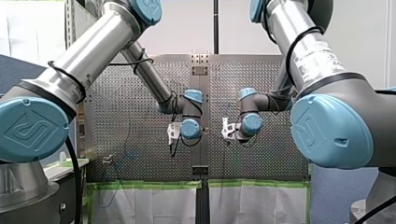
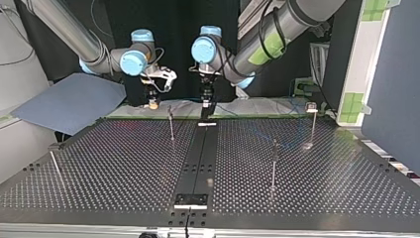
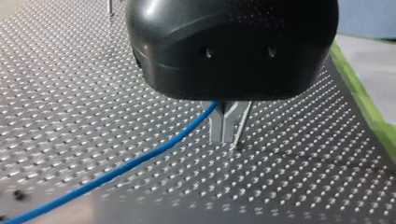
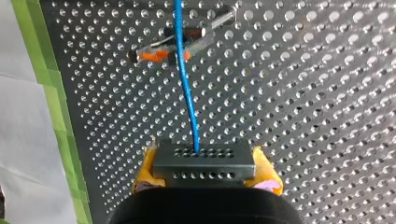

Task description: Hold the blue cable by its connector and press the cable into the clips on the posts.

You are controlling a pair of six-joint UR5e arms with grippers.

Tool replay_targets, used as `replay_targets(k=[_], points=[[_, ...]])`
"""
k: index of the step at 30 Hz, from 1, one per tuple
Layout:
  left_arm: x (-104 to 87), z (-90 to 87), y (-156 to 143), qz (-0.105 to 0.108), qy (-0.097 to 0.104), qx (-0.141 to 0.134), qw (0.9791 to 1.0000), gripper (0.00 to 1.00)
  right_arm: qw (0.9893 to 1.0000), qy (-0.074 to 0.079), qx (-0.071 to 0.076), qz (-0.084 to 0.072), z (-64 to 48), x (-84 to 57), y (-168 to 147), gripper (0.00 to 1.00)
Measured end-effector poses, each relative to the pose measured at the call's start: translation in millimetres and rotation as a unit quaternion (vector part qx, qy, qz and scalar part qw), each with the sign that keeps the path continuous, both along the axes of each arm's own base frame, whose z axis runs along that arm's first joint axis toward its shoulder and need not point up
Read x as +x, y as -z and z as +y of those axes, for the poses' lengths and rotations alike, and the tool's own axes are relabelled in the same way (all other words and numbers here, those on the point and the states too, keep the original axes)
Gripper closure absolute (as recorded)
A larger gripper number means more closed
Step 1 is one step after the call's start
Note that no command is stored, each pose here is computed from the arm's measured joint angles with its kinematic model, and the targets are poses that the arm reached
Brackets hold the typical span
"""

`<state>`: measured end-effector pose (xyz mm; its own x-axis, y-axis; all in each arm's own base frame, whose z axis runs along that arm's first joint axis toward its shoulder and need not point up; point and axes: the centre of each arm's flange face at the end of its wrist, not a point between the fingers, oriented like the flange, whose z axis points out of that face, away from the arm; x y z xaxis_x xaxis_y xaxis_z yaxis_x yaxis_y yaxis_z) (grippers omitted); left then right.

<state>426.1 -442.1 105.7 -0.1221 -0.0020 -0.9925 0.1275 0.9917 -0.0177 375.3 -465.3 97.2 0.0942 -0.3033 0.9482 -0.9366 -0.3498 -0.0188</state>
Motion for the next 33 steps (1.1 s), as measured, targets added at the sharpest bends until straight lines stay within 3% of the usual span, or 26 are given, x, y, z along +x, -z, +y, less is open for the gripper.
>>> replay_targets(k=[7, 18, 23, 29, 33], points=[[-4.5, -5.8, 31, 0.007, 0.008, -0.005, 0.9999, 0.97, 0.9996, -0.010, -0.011, -0.024, -8.8, -13.0, 6, 1.00], [-6.6, -11.3, 35, 0.009, 0.017, -0.022, 0.9996, 0.97, 0.9986, -0.022, -0.016, -0.045, -18.4, -35.1, 27, 1.00], [-1.6, -21.8, 32, 0.006, 0.022, -0.036, 0.9991, 0.97, 0.9987, -0.025, -0.009, -0.042, -22.6, -44.4, 42, 1.00], [-1.1, -38.4, 47, 0.021, 0.035, -0.033, 0.9986, 0.97, 0.9986, -0.034, -0.004, -0.040, -27.2, -52.4, 61, 1.00], [5.2, -47.6, 58, 0.024, 0.035, -0.042, 0.9982, 0.97, 0.9984, -0.028, -0.006, -0.048, -32.5, -58.3, 63, 1.00]])
